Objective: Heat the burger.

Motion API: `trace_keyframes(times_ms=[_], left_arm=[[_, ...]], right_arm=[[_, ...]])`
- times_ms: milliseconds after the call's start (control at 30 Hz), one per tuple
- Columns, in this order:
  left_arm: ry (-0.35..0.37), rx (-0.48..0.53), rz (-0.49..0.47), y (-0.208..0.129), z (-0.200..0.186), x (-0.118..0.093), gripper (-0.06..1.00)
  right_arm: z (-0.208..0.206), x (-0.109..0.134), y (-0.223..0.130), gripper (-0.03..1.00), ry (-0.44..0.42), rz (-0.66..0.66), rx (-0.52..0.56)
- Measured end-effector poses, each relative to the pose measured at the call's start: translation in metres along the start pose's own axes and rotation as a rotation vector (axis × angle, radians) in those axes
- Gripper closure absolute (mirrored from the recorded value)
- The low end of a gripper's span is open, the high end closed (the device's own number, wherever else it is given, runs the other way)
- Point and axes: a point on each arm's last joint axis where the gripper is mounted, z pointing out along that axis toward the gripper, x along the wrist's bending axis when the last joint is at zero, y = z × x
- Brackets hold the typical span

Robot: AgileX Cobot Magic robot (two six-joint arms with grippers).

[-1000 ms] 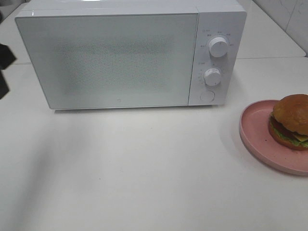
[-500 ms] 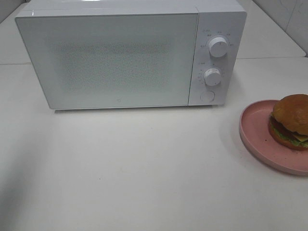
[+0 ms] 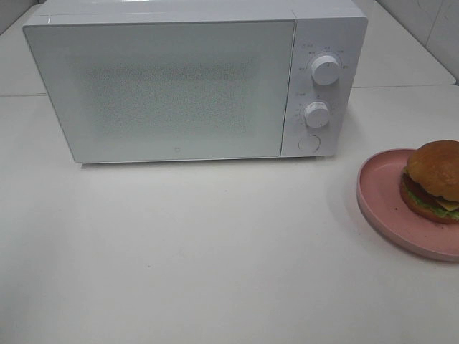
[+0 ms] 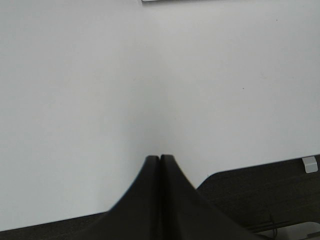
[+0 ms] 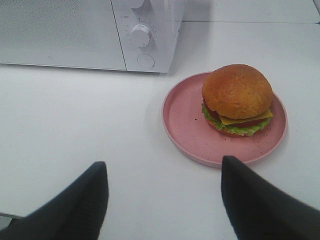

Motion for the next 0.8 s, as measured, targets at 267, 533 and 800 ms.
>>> trace_keyframes(times_ms=[267, 533, 800], left_arm=[[-0.028, -0.058, -0.008, -0.029, 0.008, -0.004, 0.94], [0.009, -0.244, 0.067, -0.039, 0.000, -0.004, 0.94], [0.023, -0.289, 0.074, -0.040, -0.001, -0.003, 0.94]], right_arm=[[0.000, 0.000, 0.000, 0.35, 0.000, 0.000, 0.000], [0.000, 0.000, 0.000, 0.35, 0.000, 0.000, 0.000], [0.000, 0.000, 0.000, 0.35, -0.001, -0.001, 0.000]])
